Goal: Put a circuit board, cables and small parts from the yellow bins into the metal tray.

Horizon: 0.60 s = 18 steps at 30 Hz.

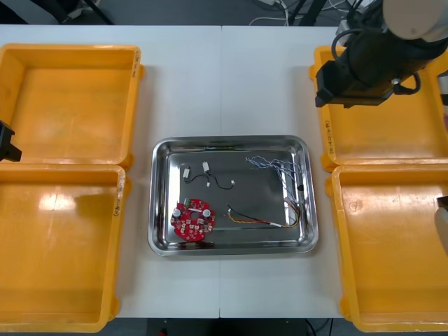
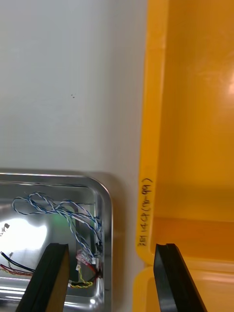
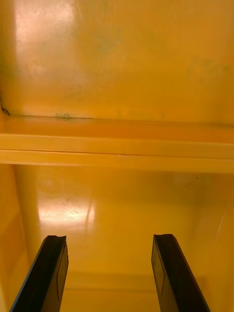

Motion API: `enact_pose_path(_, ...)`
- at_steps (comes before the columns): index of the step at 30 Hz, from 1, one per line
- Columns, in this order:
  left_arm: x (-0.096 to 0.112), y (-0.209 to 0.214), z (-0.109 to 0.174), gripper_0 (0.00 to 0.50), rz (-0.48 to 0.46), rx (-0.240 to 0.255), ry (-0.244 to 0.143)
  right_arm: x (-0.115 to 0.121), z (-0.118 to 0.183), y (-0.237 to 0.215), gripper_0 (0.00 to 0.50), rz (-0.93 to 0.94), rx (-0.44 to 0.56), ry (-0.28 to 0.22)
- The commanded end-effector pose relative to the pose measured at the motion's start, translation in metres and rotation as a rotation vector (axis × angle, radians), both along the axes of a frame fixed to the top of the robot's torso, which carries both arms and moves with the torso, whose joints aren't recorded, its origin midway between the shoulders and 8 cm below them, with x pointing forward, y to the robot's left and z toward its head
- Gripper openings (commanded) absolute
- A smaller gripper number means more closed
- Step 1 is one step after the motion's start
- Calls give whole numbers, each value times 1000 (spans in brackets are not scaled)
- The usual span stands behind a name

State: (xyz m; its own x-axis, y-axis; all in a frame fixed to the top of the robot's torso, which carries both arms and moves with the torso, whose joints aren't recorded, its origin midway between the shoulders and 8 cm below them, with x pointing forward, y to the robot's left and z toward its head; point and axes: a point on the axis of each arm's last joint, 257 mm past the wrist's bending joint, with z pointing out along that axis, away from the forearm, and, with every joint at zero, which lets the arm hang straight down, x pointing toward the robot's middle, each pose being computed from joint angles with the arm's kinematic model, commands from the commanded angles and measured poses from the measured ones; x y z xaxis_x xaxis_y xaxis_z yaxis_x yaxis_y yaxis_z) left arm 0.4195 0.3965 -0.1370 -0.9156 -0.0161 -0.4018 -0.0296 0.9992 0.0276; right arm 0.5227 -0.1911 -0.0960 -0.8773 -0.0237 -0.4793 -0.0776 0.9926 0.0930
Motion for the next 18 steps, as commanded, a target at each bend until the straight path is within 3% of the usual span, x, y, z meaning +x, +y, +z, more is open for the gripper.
enact_pose_path(1,-10,20,11,500,-46,75,-4,-2,38,-55,500,-60,-1,-75)
enact_pose_path(11,-10,22,2,500,-49,56,-21,-47,18,-156,500,-166,-48,-19)
enact_pose_path(18,-6,20,4,500,-55,48,-41,-66,-2,-186,500,-213,-96,15)
